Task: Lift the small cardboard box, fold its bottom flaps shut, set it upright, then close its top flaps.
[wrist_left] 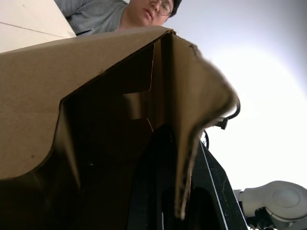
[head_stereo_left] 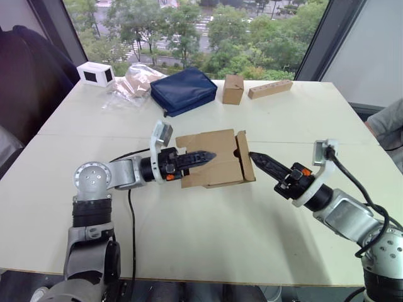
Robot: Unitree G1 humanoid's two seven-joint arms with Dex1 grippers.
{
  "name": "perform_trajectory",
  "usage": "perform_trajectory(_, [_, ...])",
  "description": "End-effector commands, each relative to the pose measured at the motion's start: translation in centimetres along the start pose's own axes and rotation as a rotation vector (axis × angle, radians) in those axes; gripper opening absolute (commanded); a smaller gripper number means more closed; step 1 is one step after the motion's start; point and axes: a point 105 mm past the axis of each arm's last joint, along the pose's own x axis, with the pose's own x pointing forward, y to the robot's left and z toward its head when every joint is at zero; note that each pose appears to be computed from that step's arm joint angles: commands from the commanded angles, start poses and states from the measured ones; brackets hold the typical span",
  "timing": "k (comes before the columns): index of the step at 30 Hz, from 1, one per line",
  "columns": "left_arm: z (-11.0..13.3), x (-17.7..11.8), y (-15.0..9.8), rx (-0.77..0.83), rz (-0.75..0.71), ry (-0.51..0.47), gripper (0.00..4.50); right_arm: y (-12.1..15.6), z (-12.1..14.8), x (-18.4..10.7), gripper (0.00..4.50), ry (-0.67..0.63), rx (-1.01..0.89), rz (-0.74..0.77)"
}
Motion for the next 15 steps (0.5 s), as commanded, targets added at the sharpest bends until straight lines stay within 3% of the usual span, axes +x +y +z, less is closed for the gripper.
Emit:
perform_trajectory(1, [0.45,0.12,-0.94,0.031,-0.044,-0.009,0.00,1.30,-0.20,0.23,0.10,0.021,-0.075,0.037])
perform_trajectory(5, [0.42,0.17,-0.95,0.032,-0.043,-0.006,0.00,1.09,-0.16,0.26,0.10,0.015,-0.082,0.027])
perform_trajectory(8, [0.47,0.27,-0.97,0.031,-0.044,-0.006,0.00,0.85,-0.14,0.15,0.77,0.012,-0.079,0.018])
perform_trajectory(12, [0.46,0.29,-0.91,0.031,-0.043,-0.006,0.00,0.87,-0.30,0.07,2.43,0.020,-0.072,0.021])
perform_trajectory(15, [0.36,0.23,-0.77,0.028,-0.041,-0.006,0.00,0.82,-0.21,0.04,2.43,0.013,-0.069,0.019])
